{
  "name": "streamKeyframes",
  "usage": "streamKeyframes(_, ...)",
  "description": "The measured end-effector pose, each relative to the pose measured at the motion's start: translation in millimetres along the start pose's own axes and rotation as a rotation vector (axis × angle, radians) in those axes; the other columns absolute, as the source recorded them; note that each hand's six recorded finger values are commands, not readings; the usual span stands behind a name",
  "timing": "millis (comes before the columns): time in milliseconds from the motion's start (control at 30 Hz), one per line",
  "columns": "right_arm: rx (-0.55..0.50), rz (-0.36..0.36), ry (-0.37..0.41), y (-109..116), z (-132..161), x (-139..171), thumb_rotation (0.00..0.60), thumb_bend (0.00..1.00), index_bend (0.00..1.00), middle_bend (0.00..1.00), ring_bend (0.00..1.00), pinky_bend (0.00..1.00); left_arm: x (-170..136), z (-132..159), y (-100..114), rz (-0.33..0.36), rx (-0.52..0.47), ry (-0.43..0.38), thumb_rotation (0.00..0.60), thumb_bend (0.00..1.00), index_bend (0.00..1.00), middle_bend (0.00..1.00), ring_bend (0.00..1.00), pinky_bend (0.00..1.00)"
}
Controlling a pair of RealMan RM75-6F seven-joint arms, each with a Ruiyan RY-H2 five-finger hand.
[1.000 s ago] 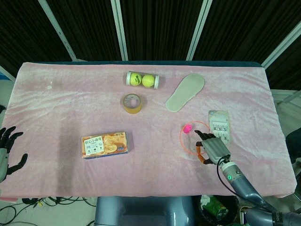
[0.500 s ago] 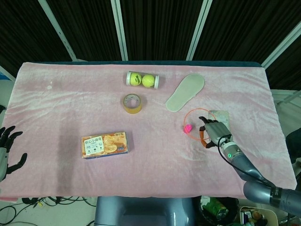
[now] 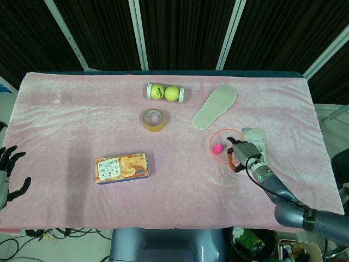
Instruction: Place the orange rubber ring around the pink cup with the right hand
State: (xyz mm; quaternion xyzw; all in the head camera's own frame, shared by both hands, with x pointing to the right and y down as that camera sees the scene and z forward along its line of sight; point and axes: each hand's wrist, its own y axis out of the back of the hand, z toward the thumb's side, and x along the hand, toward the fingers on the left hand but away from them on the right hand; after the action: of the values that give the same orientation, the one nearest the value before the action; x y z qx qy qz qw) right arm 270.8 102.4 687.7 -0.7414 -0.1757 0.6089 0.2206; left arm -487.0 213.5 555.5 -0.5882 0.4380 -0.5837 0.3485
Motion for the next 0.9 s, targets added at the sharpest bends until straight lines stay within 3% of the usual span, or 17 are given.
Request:
streamKeyframes(367,0.005,0.024,-0.017,-5.7,1.3,-4.9,0.6,0.31,0.52,0.0,0.1,0.16,0.4,-1.2,0.5,-0.002,-0.001,0.004,0.6,0.33,0.19,0.09,0.0,0.0)
streamKeyframes(633,0.006,0.038,-0.024,-7.1,1.2,-5.5,0.6,0.31,0.51,0.0,0.1,0.16,0.5,-1.5,0.7,-0.001,-0.002,0.007,0.6,0.33,0.19,0.09,0.0,0.0)
streamKeyframes(900,-0.01,-0.01,-0.024,6.7,-1.0,3.4,0.6,0.31,0.51,0.0,0.1,0.16,0.5,-2.1,0.9,-0.001,-0.002,0.009,0.6,0.33,0.19,0.09,0.0,0.0)
